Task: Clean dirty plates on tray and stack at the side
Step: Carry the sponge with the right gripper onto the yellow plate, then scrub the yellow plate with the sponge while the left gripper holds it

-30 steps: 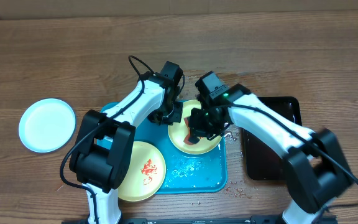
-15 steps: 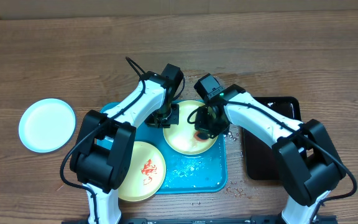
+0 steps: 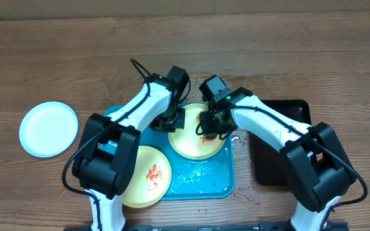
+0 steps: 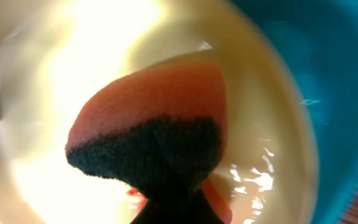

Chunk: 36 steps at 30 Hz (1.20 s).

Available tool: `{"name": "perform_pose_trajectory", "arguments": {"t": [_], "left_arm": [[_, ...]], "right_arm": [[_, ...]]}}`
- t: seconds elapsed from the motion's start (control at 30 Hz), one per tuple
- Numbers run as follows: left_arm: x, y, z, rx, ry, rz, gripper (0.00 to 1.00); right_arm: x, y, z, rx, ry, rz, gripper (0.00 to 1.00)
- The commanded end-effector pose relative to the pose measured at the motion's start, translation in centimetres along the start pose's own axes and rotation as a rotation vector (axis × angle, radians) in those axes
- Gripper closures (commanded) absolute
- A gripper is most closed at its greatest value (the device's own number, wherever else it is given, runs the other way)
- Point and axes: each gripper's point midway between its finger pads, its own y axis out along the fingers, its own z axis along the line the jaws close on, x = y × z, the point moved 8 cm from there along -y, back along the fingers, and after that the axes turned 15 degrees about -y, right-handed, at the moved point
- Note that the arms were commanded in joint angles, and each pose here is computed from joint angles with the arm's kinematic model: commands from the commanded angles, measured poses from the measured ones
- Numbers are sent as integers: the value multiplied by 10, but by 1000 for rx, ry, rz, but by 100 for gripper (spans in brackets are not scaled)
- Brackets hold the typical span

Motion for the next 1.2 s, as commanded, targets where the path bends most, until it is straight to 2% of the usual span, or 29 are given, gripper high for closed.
{"name": "perform_pose_trajectory", "arguments": {"t": [0.0,0.17,0.23,0.43,0.5,0.57,0.63,0.83,0.97,1.17], "left_arm": [[-9,35,9,116,63,54,96],[-11,35,5,117,80,52,96],[-12,35,4,117,84,52,96],[-12,35,4,117,84,52,96],[-12,35,4,117,83,52,96],[-12,35,4,117,83,52,96],[-12,35,4,117,83,53,96],[-13,35,5,119,84,56,96],[-12,35,5,119,84,55,96],[-12,35,4,117,84,52,96]], "right_arm": [[0,3,16,149,-129,14,96],[-12,7,24,257,-114,100,96],[-13,7,23,246,-32,112,96],[6,10,-2,-1,389,-7,96],[18,9,-10,-72,434,-100,96],[20,8,-15,-157,416,-140,96],[20,8,-17,-225,309,-145,96],[-3,4,-28,-423,78,-7,96],[-23,4,-23,-353,20,139,96],[-43,5,-2,-108,10,279,96]]}}
